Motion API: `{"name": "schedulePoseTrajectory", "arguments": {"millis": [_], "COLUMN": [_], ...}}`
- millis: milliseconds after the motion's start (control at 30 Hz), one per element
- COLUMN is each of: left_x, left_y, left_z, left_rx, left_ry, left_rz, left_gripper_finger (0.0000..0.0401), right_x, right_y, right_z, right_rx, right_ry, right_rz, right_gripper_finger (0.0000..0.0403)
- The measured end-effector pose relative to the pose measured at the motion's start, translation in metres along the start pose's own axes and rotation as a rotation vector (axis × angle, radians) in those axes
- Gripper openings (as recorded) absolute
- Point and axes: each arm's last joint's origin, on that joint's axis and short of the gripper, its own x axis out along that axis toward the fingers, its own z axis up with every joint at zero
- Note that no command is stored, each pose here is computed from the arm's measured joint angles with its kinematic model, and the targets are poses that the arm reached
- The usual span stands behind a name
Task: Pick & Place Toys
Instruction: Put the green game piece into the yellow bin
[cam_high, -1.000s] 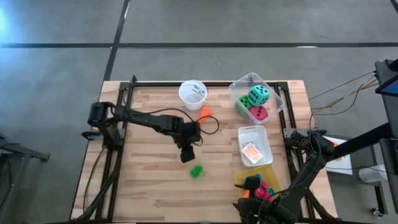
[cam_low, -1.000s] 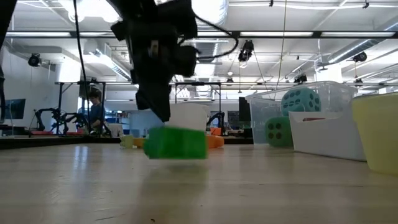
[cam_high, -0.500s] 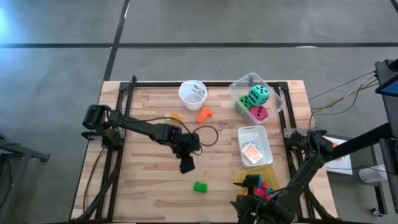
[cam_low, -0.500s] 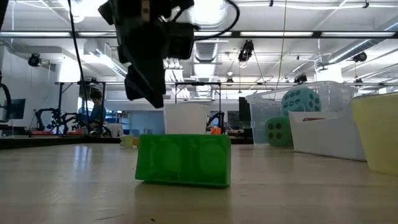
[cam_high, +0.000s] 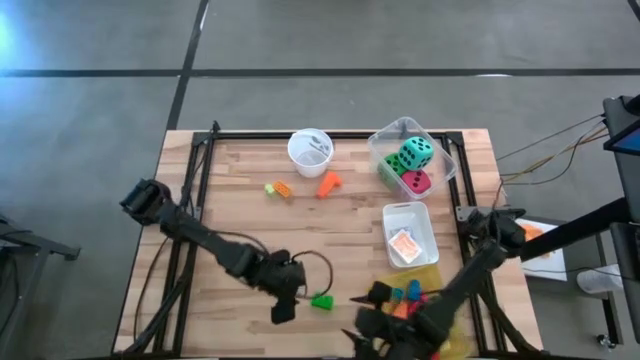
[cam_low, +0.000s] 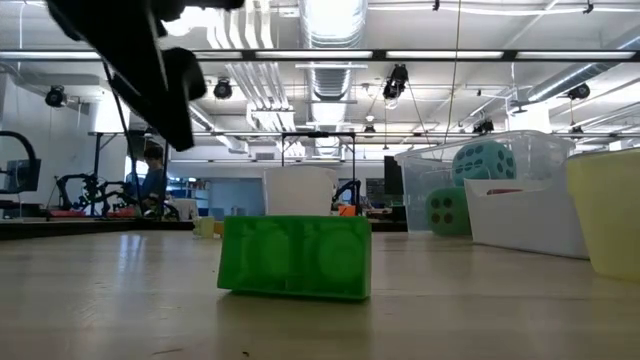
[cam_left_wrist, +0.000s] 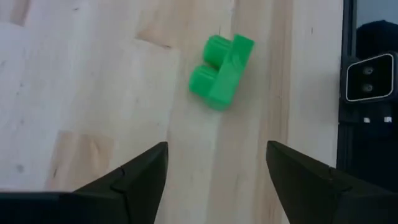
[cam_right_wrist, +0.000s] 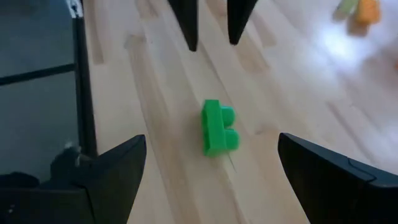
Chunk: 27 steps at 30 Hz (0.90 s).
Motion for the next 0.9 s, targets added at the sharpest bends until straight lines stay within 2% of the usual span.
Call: {"name": "schedulePoseTrajectory", "arguments": {"millis": [200,367,500,767,900], "left_x": [-0.005,-0.011,-0.027,-0.053,-0.057], "left_y": [-0.023,-0.037,-0.047,-0.073,-0.077], "left_z": [-0.022,-0.035,-0.041,-0.057,-0.063], "left_rx": [0.066,0.121,0.207,0.449,0.491], "left_ry": [0.001,0.003,-0.027,-0.17,-0.219], "left_rz": [0.0,-0.027,-0.076,-0.154,-0.103], "left_gripper_finger": [0.0276,0.0274,0.0266,0.0206,0.0175], "right_x": [0.044,0.076,0.096,0.112,0.113], "right_y": [-0.014,-0.021,-0.024,-0.028,-0.028], "right_z": [0.013,0.019,0.017,0.016,0.018], "right_rx": [0.046,0.055,0.021,-0.048,-0.123], "right_ry": [0.053,0.15,0.199,0.259,0.245], "right_rz": [-0.042,0.015,0.036,0.074,0.089], "right_gripper_finger": [0.0357,0.0357,0.0357,0.0357,0.0357]}}
